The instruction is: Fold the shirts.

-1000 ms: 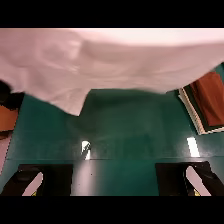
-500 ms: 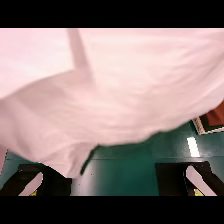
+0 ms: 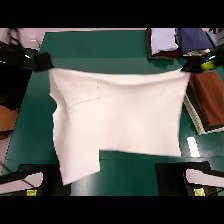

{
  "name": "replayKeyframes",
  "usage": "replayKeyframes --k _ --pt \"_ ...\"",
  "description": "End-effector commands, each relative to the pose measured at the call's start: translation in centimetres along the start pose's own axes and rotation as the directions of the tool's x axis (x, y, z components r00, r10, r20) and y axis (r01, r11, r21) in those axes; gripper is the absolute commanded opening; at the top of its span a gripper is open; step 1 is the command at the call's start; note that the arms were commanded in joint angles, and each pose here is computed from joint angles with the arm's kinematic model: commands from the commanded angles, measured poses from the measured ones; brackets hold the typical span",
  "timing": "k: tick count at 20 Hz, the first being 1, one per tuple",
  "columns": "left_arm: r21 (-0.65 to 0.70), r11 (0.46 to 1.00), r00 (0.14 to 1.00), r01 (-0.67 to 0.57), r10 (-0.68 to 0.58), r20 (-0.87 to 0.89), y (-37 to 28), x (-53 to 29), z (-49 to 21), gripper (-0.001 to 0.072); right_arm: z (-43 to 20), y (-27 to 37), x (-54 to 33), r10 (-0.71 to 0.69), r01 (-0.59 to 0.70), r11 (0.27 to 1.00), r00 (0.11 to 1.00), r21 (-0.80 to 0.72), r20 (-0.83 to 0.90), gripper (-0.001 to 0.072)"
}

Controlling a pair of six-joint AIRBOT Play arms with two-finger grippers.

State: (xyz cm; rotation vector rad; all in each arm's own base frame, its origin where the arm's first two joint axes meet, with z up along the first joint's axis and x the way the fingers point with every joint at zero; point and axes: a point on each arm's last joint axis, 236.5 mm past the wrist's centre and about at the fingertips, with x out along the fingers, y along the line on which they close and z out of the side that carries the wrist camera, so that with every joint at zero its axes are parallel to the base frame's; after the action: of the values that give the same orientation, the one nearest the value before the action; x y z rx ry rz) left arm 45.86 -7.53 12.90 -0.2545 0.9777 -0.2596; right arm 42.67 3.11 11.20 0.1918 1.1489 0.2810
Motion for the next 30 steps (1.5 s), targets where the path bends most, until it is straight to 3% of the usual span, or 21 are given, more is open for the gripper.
replayKeyframes --k 1,5,7,12,19,20,21,22,23,24,27,30 --pt "-0.057 0.998 0.996 0.027 -0.031 -0.088 2.4 8.6 -1.9 0.0028 -0.4 -2.3 8.1 -0.009 0.013 0.999 0.994 0.039 -0.109 0.0017" --pt "-0.072 0.997 0.999 0.023 -0.025 -0.032 3.6 10.0 -0.2 0.0029 4.1 -3.6 9.3 -0.024 0.025 0.999 0.999 0.028 -0.04 0.0018" --pt "-0.072 0.997 0.995 0.026 -0.032 -0.09 4.2 8.7 -0.9 0.0029 4.4 -4.0 8.1 -0.028 0.03 0.999 0.998 0.027 -0.047 0.0017" --pt "-0.086 0.996 0.944 -0.015 -0.015 -0.329 6.4 7.6 -7.0 0.0029 -0.7 -4.3 7.2 -0.022 0.029 0.998 0.99 0.047 -0.142 0.0018" --pt "-0.18 0.983 0.876 -0.026 -0.064 -0.479 7.0 10.2 -14.7 0.003 -7.6 -3.0 10.5 -0.015 0.029 0.997 0.979 0.067 -0.202 0.0019" --pt "-0.184 0.982 0.87 -0.029 -0.066 -0.488 7.0 10.2 -15.2 0.0069 -7.9 -3.1 10.6 -0.017 0.032 0.997 0.98 0.071 -0.196 0.002" --pt "-0.186 0.982 0.868 -0.029 -0.068 -0.491 6.9 10.1 -15.3 0.0371 -8.1 -3.0 10.6 -0.017 0.032 0.997 0.981 0.073 -0.196 0.0021" --pt "-0.188 0.982 0.87 -0.032 -0.066 -0.489 6.9 10.0 -15.2 0.0567 -8.1 -2.9 10.3 -0.016 0.031 0.997 0.981 0.072 -0.194 0.0088" --pt "-0.183 0.983 0.875 -0.029 -0.064 -0.479 6.7 9.6 -14.9 0.0535 -7.9 -3.0 9.9 -0.02 0.034 0.997 0.983 0.074 -0.183 0.0343" --pt "-0.171 0.985 0.887 -0.026 -0.056 -0.458 6.5 8.8 -14.2 0.0539 -7.7 -3.1 9.2 -0.016 0.031 0.996 0.986 0.089 -0.167 0.0496" --pt "-0.093 0.993 0.93 -0.072 0.033 -0.366 6.3 4.1 -12.6 0.0539 -7.9 -3.0 5.4 -0.021 0.035 0.995 0.99 0.095 -0.141 0.0493" --pt "-0.082 0.975 0.913 -0.205 0.16 -0.376 7.7 -0.4 -17.8 0.054 -7.7 -2.4 1.2 -0.039 0.045 0.995 0.997 0.084 -0.071 0.0493"
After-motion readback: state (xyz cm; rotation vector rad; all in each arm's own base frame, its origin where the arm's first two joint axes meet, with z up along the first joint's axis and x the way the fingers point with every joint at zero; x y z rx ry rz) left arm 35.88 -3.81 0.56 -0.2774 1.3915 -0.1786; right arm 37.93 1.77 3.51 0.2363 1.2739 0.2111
